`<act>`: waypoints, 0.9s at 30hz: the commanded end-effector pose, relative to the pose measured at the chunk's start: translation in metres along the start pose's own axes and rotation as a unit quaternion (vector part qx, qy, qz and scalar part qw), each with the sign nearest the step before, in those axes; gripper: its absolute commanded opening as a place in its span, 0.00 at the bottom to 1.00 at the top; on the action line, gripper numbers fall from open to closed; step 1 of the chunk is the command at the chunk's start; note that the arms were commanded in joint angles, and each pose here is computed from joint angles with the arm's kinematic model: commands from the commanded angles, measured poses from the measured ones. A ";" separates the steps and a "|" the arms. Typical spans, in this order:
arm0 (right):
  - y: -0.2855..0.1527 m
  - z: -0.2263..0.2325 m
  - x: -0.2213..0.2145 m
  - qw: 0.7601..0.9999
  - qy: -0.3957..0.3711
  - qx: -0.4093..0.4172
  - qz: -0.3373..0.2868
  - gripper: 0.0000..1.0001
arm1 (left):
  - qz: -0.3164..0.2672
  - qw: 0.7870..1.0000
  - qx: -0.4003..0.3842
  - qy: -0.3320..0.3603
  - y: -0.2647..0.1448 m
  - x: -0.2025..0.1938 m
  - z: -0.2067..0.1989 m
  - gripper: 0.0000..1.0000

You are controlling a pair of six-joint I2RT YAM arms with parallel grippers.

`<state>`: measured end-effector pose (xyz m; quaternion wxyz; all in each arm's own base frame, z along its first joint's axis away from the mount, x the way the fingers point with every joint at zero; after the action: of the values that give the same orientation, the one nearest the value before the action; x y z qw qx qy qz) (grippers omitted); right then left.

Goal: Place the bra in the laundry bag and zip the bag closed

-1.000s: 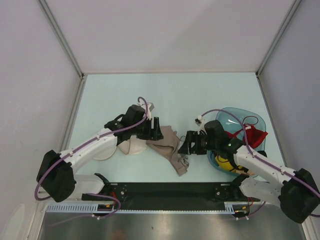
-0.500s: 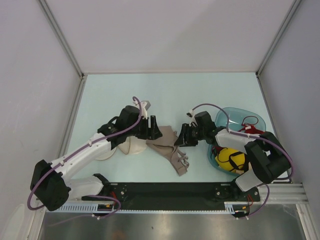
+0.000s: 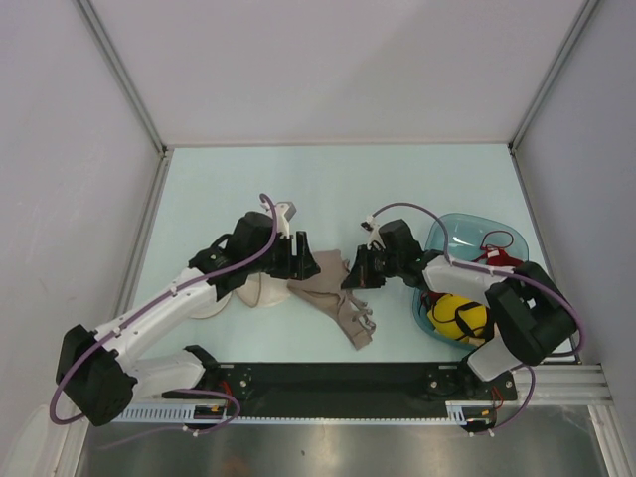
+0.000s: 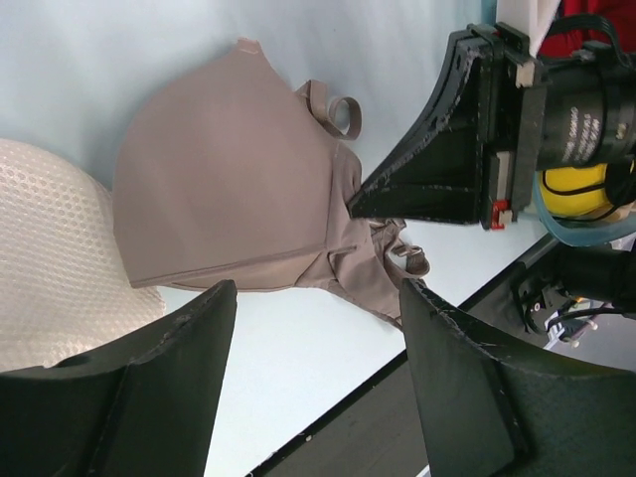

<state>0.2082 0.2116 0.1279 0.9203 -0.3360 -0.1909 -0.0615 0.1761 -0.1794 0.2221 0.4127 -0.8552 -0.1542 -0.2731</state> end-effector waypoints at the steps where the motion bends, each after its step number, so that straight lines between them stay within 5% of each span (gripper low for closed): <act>1: -0.011 0.044 0.004 0.999 -0.047 0.015 -0.014 0.00 | -0.024 1.000 -0.012 0.004 -0.010 0.007 -0.008 0.72; 19: 0.001 0.024 -0.038 0.999 -0.010 -0.011 0.032 0.07 | 0.017 1.000 -0.026 -0.003 0.014 -0.001 -0.003 0.72; 22: -0.011 0.031 -0.035 0.999 -0.022 -0.019 0.023 0.24 | 0.026 0.999 -0.018 -0.002 0.022 -0.004 0.001 0.72; 27: -0.039 0.030 -0.016 0.998 -0.035 -0.044 -0.027 0.68 | 0.034 0.999 -0.004 -0.001 0.038 -0.005 0.007 0.71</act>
<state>0.1590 0.2124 0.1354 0.9051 -0.3804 -0.1867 -0.0359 0.1866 -0.1905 0.1988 0.4253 -0.8608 -0.1247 -0.2503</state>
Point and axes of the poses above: each gripper's point midway between its finger pads, its own y axis out along the fingers, its own z axis along the line the jaws close on, x = y × z, the point moved 10 cm from there along -y, back along the fingers, and after that the axes turned 2 degrees about -y, right-handed, at the moved point
